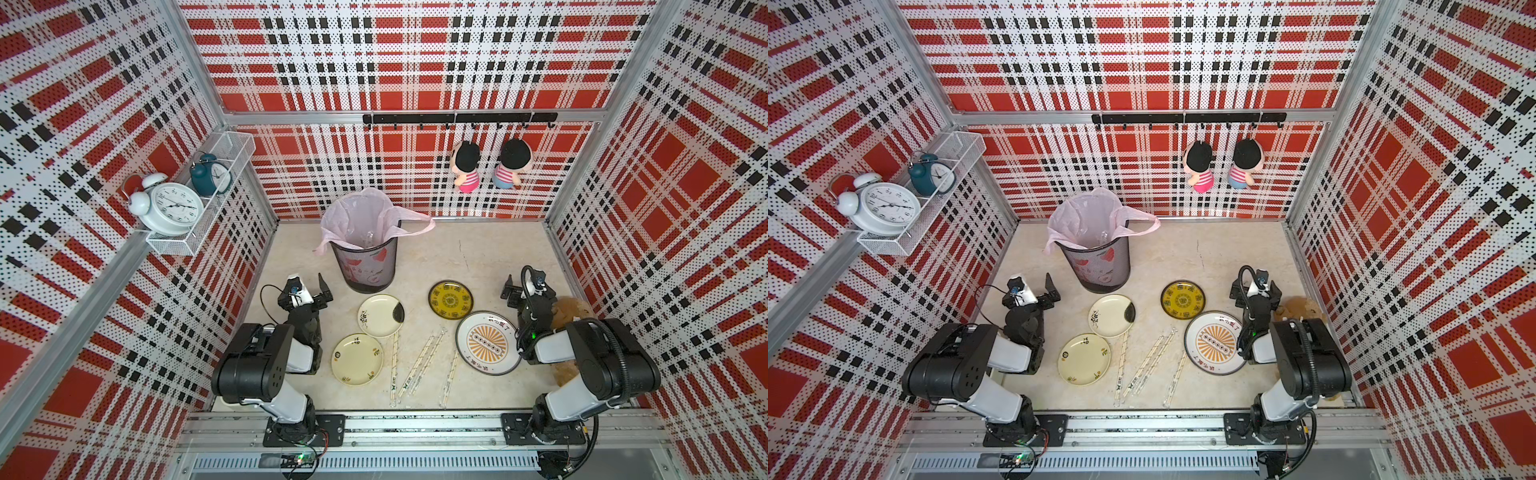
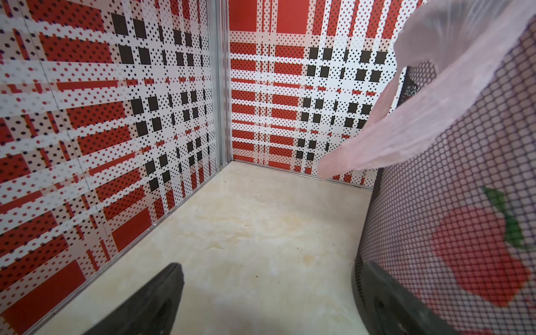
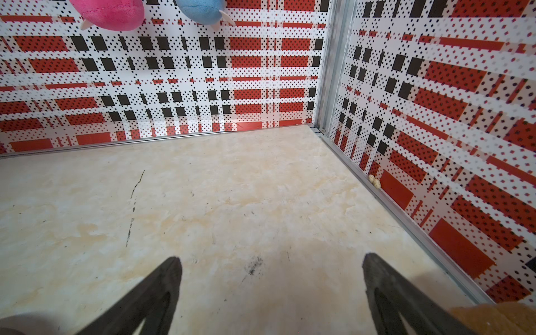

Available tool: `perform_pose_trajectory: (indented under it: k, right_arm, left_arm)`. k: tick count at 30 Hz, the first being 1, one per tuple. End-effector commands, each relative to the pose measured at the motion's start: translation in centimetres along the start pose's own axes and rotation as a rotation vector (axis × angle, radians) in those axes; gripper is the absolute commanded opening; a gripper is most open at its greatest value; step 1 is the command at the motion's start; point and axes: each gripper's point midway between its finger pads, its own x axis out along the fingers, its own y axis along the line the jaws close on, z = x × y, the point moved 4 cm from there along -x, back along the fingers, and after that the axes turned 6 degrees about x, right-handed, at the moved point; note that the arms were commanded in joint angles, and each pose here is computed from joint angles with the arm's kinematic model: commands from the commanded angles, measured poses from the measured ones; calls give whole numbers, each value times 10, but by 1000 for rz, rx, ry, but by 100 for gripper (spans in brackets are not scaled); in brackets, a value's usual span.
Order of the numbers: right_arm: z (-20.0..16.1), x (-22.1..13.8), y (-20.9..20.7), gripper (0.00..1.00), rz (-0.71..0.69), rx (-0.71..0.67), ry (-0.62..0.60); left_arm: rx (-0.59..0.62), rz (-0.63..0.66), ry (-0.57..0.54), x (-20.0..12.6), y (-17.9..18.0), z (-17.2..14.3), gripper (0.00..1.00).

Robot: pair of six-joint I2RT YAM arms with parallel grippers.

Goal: Remove the packaging of disposable chopsticks
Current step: Pick up the disposable chopsticks from the center of the board.

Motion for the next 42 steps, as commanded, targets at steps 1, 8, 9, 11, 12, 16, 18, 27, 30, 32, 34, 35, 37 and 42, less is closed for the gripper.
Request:
perform_pose_trajectory:
  k: [1,8,9,11,12,16,18,27,30,32,34,35,37,42]
  right_arm:
    - [6,0,0,100,2,0,-27]
    - [10,-5,0,100,12,0,-47]
    - [10,-5,1,100,18,-4,-39]
    - [16,-5,3,100,27,-10,-33]
    - [19,-5,4,100,28,-11,-33]
    - [31,-8,4,100,24,-11,-39]
    - [37,-11,5,100,34,-11,-42]
    - [81,-26,30,100,213,57,-24]
    - [93,-31,46,100,325,118,35]
    - [99,-35,57,100,397,162,84]
    - [101,-39,64,100,444,201,144]
    - [103,-42,69,100,482,206,168]
    - [105,-49,77,100,550,212,202]
    - [97,-67,68,100,550,346,192]
  left_arm:
    - [6,-13,-16,2,-3,5,98]
    - [-7,3,-61,-9,3,13,98]
    - [-7,-1,-67,-10,2,15,98]
    - [5,-7,-70,-12,0,19,98]
    - [14,-10,-73,-13,-2,20,98]
    - [46,27,-86,-21,-7,26,98]
    - [52,43,-92,-22,-7,30,98]
    - [7,26,-170,-39,-17,74,98]
    - [-162,-18,-194,-45,-17,90,98]
    - [-250,-109,-196,-48,-26,103,98]
    - [-288,-202,-203,-52,-36,117,98]
    - [-295,-261,-206,-56,-42,122,98]
    - [-322,-376,-229,-67,-51,131,98]
    - [-483,-484,-287,-94,-47,137,98]
